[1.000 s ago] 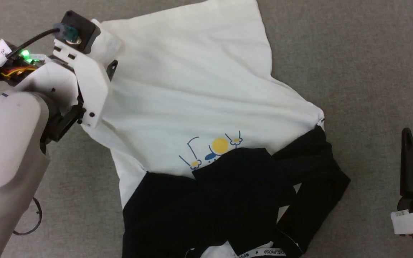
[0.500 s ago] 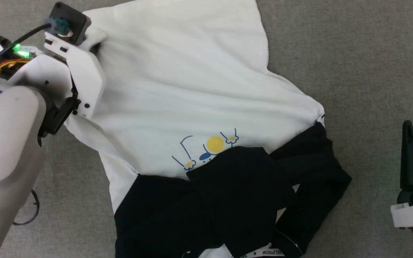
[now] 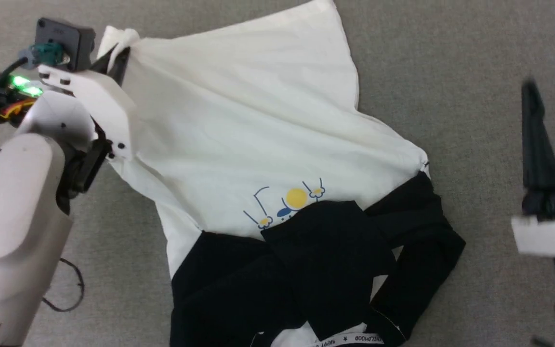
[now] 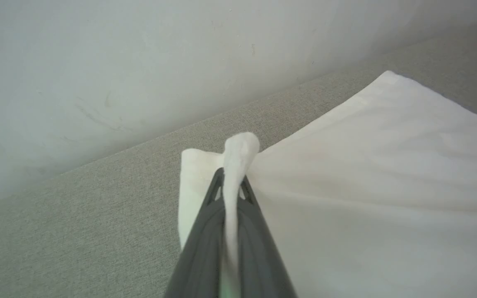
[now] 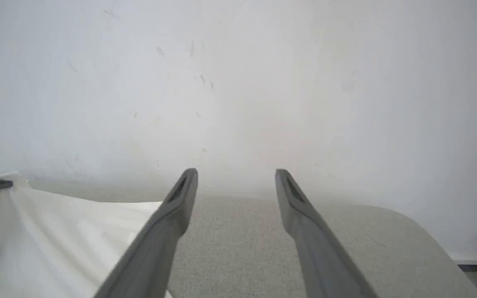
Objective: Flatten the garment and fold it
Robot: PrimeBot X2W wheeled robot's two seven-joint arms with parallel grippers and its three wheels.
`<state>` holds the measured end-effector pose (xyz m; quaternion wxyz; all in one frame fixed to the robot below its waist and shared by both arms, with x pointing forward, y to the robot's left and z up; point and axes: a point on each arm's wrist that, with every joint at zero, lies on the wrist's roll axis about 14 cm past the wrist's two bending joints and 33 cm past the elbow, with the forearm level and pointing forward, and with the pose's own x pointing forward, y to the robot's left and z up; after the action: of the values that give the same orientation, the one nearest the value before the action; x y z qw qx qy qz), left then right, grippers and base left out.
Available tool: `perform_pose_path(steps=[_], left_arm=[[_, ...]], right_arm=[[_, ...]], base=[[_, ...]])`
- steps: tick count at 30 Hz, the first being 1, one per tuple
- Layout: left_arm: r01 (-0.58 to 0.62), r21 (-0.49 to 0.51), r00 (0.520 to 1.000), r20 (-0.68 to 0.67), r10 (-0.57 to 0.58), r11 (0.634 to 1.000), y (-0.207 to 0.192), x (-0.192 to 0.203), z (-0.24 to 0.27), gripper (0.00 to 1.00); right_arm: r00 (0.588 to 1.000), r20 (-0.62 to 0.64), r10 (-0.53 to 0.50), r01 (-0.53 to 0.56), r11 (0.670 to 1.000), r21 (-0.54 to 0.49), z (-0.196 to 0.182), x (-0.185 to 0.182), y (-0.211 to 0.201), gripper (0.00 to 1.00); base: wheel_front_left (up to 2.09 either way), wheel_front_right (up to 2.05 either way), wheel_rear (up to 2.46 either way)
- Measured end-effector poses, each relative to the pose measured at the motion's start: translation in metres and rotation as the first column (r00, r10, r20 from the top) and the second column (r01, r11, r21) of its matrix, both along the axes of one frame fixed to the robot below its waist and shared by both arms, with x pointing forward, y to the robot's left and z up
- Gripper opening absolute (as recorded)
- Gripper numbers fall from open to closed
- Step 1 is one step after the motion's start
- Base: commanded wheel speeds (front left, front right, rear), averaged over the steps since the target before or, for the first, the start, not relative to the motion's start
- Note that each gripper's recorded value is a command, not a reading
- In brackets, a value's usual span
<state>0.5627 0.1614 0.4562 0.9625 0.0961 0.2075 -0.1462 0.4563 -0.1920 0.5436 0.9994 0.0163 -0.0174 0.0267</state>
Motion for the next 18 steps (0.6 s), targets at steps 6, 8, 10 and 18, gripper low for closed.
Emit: perform_pose_path(steps=[6,8,10,18], left_arm=[[-0.023,-0.044,0.999,0.043,0.025,0.999,0.004,-0.011,0.021,0.0],[-0.025,-0.049,0.998,0.052,0.028,0.998,0.005,-0.014,0.025,0.0],[-0.026,-0.057,0.998,0.052,0.029,0.998,0.005,-0.016,0.025,0.0],[-0.015,-0.084,0.999,0.029,0.018,0.996,-0.006,-0.011,0.01,0.0]], right_arm=[[0.973,0.163,0.163,-0.153,0.985,-0.076,0.088,0.052,0.046,1.0],[0.974,0.113,0.196,-0.19,0.98,-0.065,0.089,0.071,0.058,1.0],[0.974,0.001,0.225,-0.223,0.97,-0.095,0.072,0.089,0.07,1.0],[0.911,-0.369,0.183,-0.201,0.979,-0.012,-0.023,0.136,0.072,1.0]], base=[[0.0,0.0,0.0],[0.0,0.0,0.0],[0.0,0.0,0.0],[0.0,0.0,0.0]])
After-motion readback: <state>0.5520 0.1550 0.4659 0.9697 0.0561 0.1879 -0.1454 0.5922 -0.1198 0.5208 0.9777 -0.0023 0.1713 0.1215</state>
